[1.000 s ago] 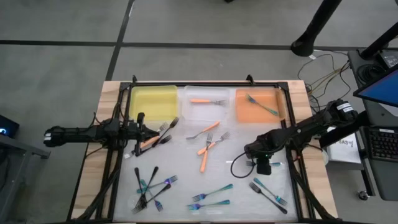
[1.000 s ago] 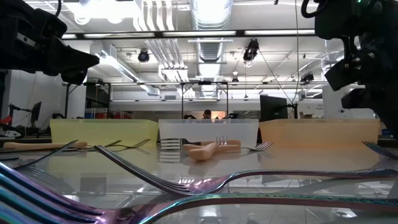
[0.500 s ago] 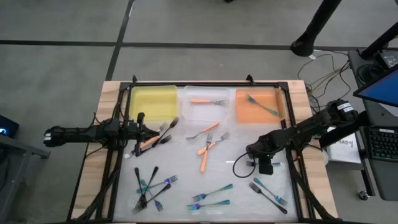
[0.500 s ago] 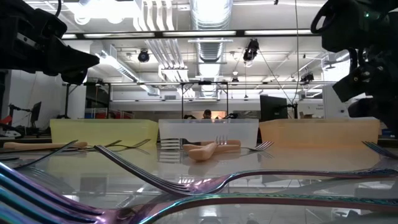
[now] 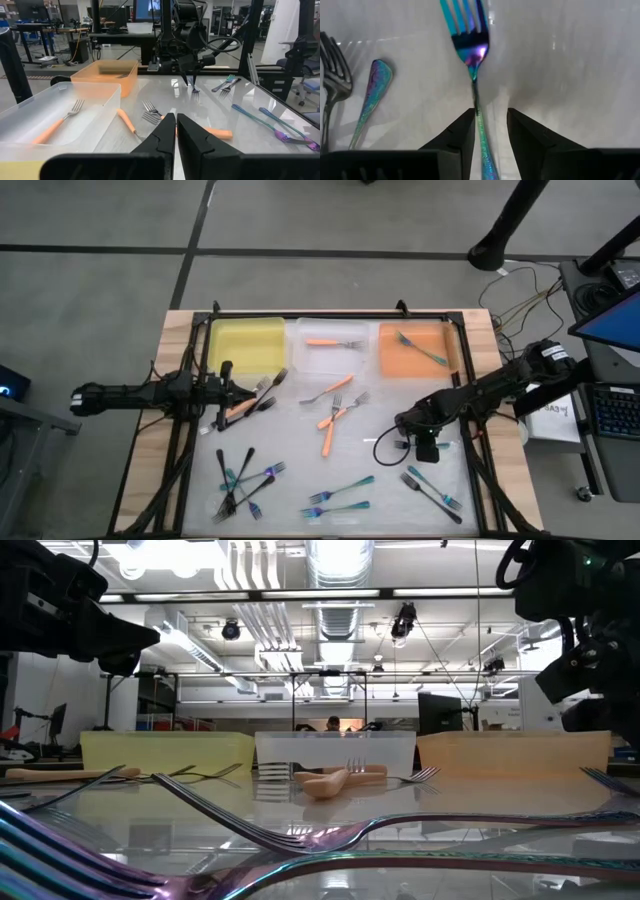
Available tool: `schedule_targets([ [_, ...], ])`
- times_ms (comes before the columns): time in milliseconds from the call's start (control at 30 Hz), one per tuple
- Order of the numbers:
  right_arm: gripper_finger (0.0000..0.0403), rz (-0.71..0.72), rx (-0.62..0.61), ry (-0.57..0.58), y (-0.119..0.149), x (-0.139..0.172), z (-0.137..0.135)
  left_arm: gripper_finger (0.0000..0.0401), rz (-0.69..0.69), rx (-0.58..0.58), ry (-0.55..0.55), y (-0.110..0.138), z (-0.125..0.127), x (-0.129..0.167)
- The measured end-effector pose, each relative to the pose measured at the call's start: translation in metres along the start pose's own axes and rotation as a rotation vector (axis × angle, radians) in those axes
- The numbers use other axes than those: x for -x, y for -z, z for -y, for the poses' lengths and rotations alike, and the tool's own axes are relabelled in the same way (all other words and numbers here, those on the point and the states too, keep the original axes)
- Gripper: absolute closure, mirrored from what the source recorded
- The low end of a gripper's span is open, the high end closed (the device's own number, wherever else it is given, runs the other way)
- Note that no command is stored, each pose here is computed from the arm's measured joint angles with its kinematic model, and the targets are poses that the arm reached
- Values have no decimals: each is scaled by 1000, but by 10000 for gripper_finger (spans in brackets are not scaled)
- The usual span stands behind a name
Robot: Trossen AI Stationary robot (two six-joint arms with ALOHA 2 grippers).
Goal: Sort silverware by color (type)
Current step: Put the iridescent fork into the orange bin
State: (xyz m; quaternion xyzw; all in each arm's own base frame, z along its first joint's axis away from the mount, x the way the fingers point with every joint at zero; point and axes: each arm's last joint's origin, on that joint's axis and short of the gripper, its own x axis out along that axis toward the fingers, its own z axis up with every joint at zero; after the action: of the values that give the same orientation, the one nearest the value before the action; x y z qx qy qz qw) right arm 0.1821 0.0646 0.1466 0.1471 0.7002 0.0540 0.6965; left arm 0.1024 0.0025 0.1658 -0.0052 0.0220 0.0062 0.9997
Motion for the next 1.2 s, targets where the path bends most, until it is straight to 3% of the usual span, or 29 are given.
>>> schedule_targets([
  [767,296,19,-18,-15,-2,0,-1,401,0,0,0,0,0,0],
  [1000,301,-13,-12,-115,-2,0,-5,401,0,0,0,0,0,0],
  [1200,302,22,-7,-58,-3,0,-3,401,0,0,0,0,0,0],
])
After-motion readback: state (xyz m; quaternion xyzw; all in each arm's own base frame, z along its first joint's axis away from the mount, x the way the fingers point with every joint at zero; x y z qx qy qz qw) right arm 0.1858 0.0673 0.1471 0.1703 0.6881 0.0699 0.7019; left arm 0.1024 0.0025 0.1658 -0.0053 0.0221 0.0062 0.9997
